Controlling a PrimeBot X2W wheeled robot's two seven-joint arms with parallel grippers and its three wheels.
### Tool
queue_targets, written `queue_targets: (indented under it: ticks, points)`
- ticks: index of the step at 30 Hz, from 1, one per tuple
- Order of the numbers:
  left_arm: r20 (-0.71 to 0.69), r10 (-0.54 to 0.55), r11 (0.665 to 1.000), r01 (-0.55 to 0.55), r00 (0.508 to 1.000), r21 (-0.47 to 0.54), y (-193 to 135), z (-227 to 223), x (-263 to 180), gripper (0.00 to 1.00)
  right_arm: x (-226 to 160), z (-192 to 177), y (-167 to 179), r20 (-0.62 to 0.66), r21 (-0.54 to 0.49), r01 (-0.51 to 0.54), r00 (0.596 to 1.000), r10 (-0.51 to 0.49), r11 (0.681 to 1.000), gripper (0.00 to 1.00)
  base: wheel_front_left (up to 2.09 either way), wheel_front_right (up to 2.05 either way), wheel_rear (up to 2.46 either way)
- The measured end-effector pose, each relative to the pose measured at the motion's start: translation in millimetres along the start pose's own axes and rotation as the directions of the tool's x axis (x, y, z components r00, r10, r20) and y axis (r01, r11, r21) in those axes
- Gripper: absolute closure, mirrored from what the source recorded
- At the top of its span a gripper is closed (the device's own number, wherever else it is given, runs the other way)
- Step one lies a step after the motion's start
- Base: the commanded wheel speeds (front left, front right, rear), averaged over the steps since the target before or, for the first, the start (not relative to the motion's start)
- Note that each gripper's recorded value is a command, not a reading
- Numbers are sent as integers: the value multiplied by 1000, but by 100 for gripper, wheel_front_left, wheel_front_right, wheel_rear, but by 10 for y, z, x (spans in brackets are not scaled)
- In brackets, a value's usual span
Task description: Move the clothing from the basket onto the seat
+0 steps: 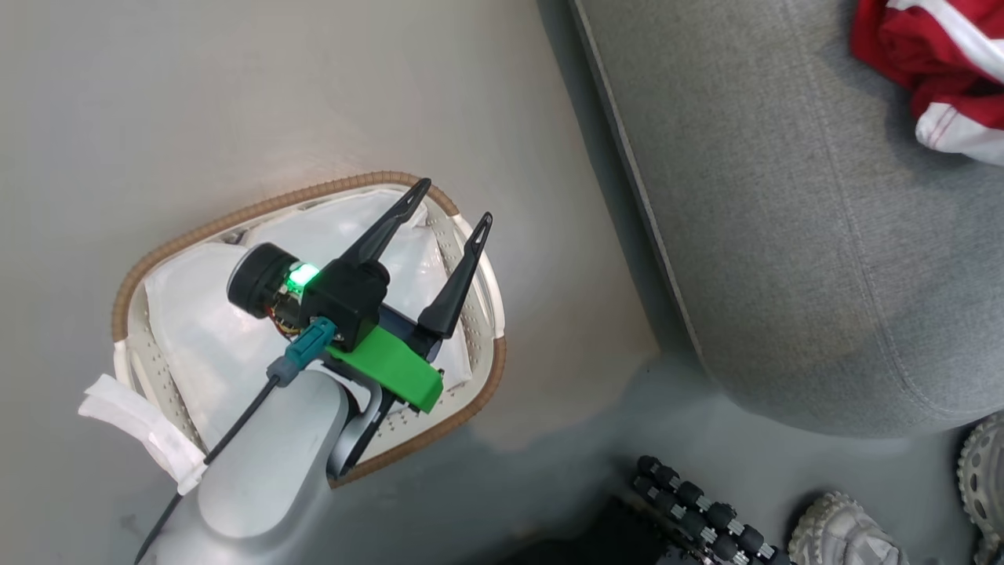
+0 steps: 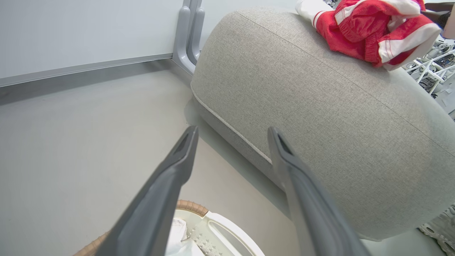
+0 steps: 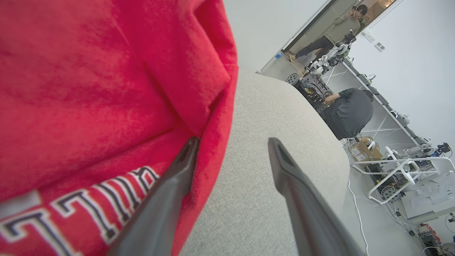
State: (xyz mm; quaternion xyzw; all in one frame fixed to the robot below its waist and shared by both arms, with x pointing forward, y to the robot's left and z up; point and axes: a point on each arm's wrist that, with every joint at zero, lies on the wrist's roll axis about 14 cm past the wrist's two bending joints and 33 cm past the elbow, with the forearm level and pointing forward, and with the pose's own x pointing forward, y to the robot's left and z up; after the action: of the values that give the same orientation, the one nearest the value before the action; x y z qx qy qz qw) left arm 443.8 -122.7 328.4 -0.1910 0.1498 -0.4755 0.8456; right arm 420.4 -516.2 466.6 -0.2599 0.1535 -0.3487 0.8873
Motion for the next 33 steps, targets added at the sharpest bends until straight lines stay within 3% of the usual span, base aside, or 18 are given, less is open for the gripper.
queue_targets:
  ticks: [9,19,24,33]
  points:
    - [26,40,999,-41,999,25,-117,279,-97,0,-203,284,-207,93,30,-10,996,7,1000,0,0,0,0]
    - [61,133,989,-136,989,59,-164,562,-364,0,-518,818,224,271,120,-192,950,154,974,0,0,0,0]
    - [101,209,973,-217,973,79,-100,749,-564,0,-745,965,538,329,168,-309,913,243,936,0,0,0,0]
    - [166,397,903,-416,903,103,220,995,-1102,0,-1144,1214,1254,403,276,-510,831,384,815,0,0,0,0]
